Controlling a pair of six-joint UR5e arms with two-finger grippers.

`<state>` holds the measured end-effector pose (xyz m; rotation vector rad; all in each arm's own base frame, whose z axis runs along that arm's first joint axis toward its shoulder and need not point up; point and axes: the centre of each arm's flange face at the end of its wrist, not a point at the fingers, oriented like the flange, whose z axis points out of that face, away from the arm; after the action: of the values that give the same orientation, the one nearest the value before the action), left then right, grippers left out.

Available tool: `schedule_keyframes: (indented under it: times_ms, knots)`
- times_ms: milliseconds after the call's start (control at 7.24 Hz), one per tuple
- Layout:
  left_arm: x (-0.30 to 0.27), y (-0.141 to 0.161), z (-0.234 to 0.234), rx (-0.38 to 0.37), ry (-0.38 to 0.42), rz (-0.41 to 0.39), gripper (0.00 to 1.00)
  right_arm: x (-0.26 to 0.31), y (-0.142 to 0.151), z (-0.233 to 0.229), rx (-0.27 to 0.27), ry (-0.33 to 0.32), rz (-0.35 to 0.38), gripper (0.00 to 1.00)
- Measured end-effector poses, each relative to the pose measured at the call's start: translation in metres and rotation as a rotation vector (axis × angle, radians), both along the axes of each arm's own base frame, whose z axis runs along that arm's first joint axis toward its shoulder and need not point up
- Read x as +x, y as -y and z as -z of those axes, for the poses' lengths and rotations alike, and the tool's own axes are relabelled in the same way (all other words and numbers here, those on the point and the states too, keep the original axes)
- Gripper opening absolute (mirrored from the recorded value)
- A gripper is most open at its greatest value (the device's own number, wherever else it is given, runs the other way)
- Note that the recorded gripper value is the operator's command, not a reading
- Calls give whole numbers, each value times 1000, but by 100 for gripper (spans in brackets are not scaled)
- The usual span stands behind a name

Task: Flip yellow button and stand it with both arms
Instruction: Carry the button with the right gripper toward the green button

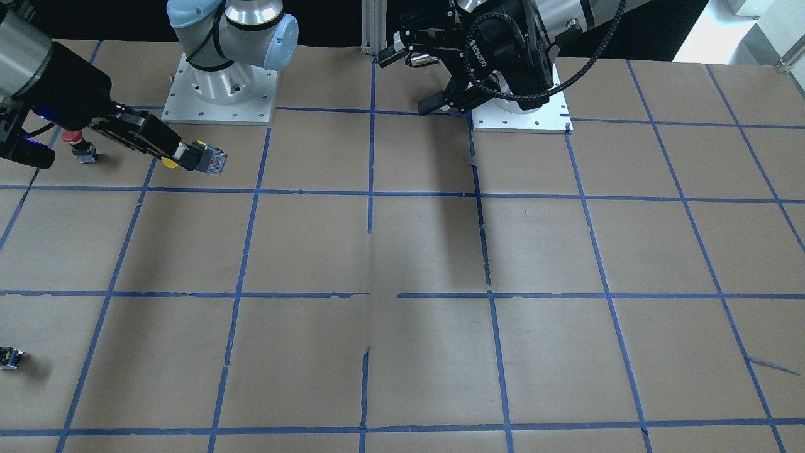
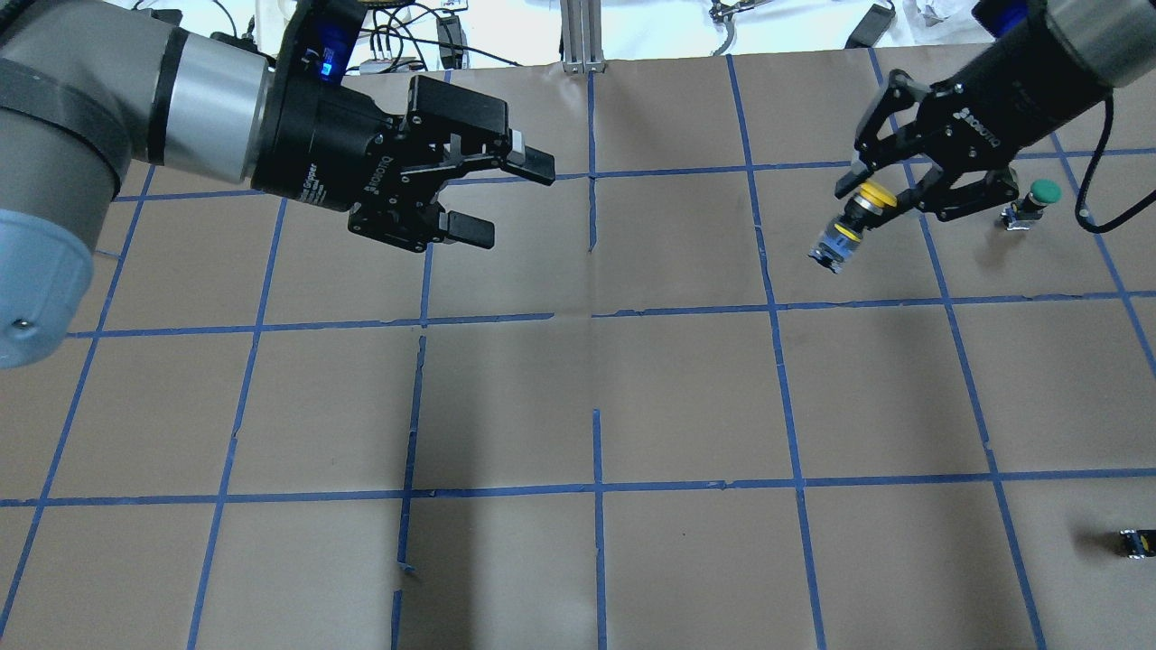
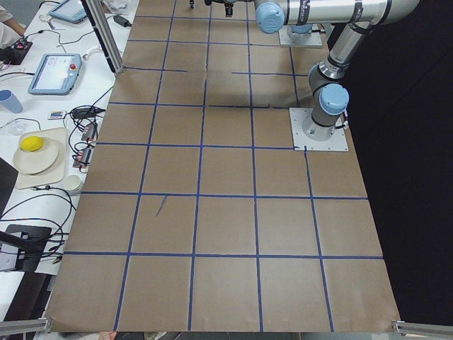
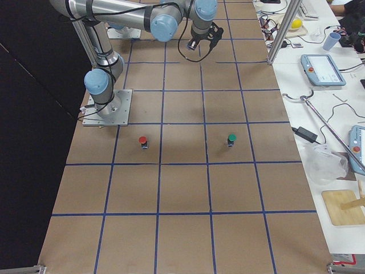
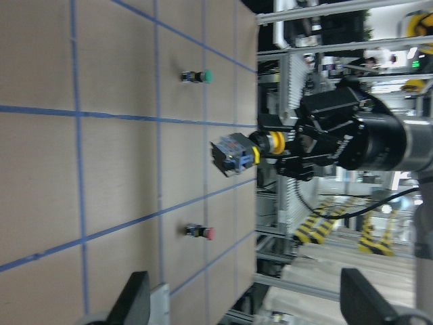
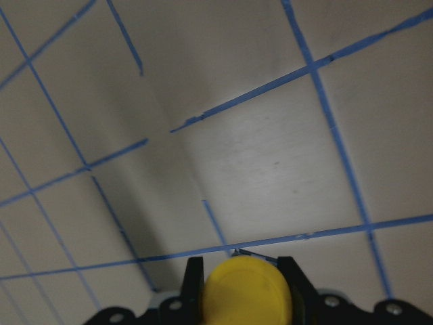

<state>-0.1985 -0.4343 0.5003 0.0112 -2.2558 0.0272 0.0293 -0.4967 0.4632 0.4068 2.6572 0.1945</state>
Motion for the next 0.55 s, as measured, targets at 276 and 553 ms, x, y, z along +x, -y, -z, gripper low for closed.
schedule_keyframes:
  times_ms: [276, 553]
  knots:
    - [7, -5, 14, 0, 220, 18, 99, -57, -9, 30, -93, -75, -303, 19]
    - [25, -2, 29, 9, 459, 24, 99, -113, -14, 61, -250, -158, -589, 19]
